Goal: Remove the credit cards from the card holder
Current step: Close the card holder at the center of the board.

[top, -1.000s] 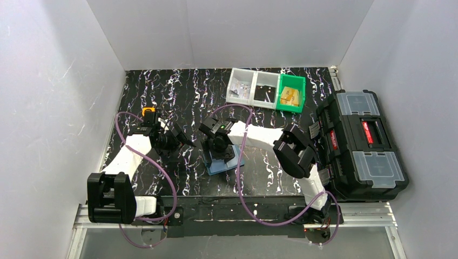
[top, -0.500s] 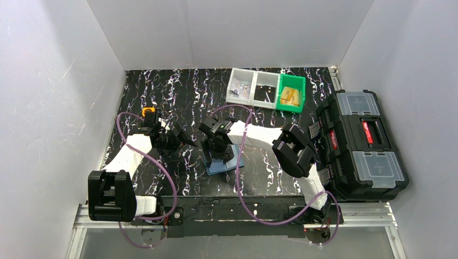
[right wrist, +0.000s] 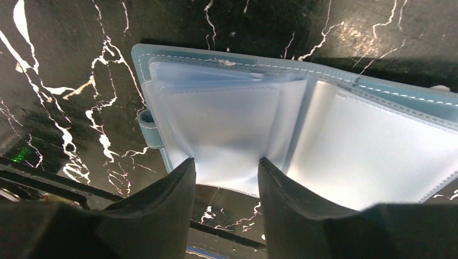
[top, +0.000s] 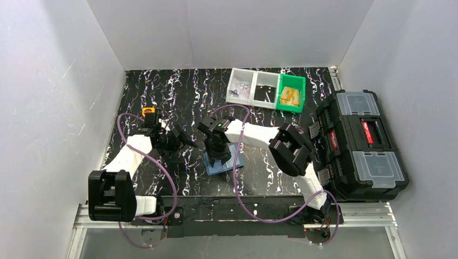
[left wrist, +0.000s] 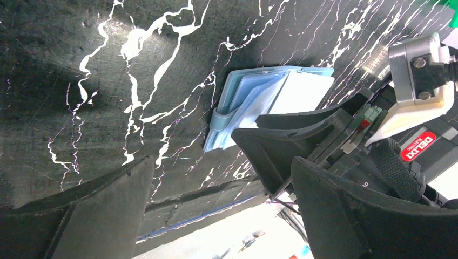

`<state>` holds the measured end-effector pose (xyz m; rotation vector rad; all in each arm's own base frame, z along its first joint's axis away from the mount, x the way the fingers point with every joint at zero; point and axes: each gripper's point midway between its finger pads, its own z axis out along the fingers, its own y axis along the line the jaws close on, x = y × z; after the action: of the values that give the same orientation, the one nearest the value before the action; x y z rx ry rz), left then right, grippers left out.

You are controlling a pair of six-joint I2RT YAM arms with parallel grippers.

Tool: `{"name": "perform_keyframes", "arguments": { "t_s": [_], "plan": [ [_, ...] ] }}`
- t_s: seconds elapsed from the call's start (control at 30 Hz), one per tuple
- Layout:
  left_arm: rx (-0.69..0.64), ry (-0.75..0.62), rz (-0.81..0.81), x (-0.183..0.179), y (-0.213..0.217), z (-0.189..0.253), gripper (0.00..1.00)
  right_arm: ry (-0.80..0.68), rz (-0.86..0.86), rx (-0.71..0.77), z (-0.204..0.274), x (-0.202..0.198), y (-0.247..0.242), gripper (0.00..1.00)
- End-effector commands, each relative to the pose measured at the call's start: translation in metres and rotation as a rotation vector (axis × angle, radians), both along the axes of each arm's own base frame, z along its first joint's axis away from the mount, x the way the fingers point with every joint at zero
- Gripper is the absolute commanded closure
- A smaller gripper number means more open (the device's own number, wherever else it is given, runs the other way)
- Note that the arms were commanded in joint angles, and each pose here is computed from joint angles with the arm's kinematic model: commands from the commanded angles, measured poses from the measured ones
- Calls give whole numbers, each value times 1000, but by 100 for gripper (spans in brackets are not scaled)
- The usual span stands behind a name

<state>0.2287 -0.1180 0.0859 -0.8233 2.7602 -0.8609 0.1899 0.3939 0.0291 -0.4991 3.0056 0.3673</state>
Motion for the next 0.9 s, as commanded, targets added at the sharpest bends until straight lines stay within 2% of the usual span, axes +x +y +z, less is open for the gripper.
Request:
{"name": "perform_keyframes", "arguments": {
  "t_s": [0.0,0.1,0.17,0.2,0.27,0.37,0.43,0.53,0.87],
  "plan": [
    [-30,3,-24,-5,-3,0,2,79,-5,-105,-38,-15,-18,54],
    [-55,5,-44,-6,-8,-1,2,92,-27,-78,-37,-14,-19,68],
    [-63,9,-59,-7,-10,-2,3,101,-51,-56,-37,-12,-22,81],
    [-67,11,-70,-7,-12,-3,6,107,-60,-36,-36,-12,-22,83],
    [-74,19,-99,-9,-18,-4,17,123,-71,16,-32,-12,-21,87],
    [-53,34,-157,-13,-28,-11,35,133,-79,117,-24,-9,-13,87],
    [-34,47,-212,-17,-37,-16,41,147,-89,168,-19,-9,-11,86],
    [-4,61,-280,-19,-50,-24,49,198,-119,226,-21,-10,-11,91],
    [63,106,-388,-20,-67,-48,54,224,-171,236,-31,-9,-31,96]
  ]
}}
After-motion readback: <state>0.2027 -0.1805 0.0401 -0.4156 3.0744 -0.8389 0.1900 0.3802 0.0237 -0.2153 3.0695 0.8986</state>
